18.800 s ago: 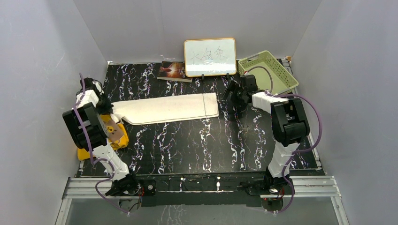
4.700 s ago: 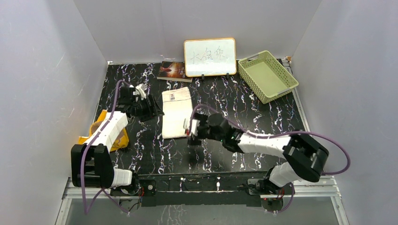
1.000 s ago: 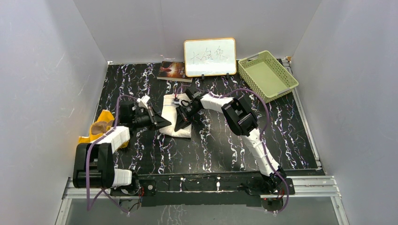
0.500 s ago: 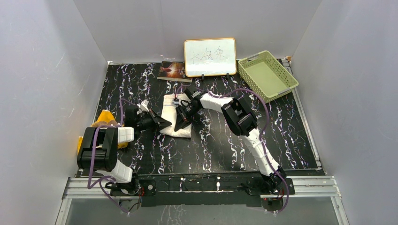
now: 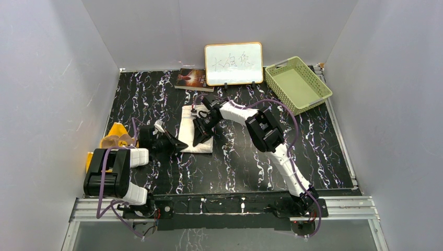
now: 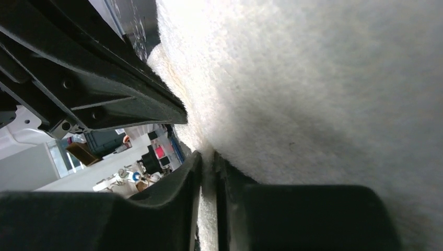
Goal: Roll the towels
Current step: Roll the towel at the center of the board.
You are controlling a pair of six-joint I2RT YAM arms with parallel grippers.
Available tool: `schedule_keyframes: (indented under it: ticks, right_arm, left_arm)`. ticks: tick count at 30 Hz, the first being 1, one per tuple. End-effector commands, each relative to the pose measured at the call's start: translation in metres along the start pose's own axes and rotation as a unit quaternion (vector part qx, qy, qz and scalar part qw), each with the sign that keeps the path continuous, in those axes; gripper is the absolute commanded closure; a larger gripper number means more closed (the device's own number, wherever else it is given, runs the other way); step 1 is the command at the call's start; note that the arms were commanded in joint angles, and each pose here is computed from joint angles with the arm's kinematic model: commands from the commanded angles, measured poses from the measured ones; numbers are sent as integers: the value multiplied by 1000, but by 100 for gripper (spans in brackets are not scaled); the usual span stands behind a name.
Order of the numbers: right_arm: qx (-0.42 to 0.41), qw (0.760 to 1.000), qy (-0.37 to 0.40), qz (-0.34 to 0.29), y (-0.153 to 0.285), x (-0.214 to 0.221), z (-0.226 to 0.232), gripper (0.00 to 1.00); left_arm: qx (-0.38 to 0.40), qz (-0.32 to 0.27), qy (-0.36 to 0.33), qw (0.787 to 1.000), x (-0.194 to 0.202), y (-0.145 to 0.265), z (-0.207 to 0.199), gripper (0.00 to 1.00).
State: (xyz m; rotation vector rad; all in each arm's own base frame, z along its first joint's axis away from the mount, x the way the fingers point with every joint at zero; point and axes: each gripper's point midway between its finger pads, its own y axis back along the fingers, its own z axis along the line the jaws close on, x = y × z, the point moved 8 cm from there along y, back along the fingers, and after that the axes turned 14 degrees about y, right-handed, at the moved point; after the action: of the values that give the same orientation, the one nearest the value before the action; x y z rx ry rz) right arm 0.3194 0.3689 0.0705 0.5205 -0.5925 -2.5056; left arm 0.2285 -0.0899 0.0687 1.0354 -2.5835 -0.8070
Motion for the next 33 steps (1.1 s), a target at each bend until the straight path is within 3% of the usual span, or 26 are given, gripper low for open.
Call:
schedule_keyframes:
  ticks: [1,5,10,12,14,17,18,19,20,21,27,33]
  right_arm:
    - [94,995,31,1,-11,-1,-30,78]
    - [107,992,73,-7,4,-11,-17,60]
    - [179,967,154,-98,57,-42,17,59]
    - [233,942,196,-142,74,-44,35,57]
    - [286,902,261,-190,85,-40,59,53]
    - [289,838,376,-270,88,-27,93,51]
    - [273,824,402,-291,87,-17,100,54]
    - [253,809,428,-315,90,-11,111,68]
    - [239,809,427,-326,86,-4,110,91]
    - [229,817,413,-332,82,-2,108,100]
    - [150,898,355,-210,34,-13,91,100]
    - [89,939,309,-120,-1,-24,81,100]
  left_arm:
    - [-75,-40,-17,996,0,5,23,100]
    - [-103,-52,-32,993,-5,6,25,100]
    - [-118,-55,-37,991,-5,8,29,100]
    - [-122,-56,-37,990,-4,8,31,100]
    - [-124,-55,-37,990,-4,8,34,100]
    - [-127,-53,-37,990,-3,8,36,100]
    - [-127,-53,-37,990,-3,7,36,100]
    - [-128,-52,-36,990,-3,7,37,100]
    - [-129,-51,-36,990,-3,7,38,100]
    - [-128,-50,-36,990,-3,6,37,100]
    - [-128,-44,-34,990,-3,4,37,100]
    - [-130,-46,-31,990,-3,5,37,100]
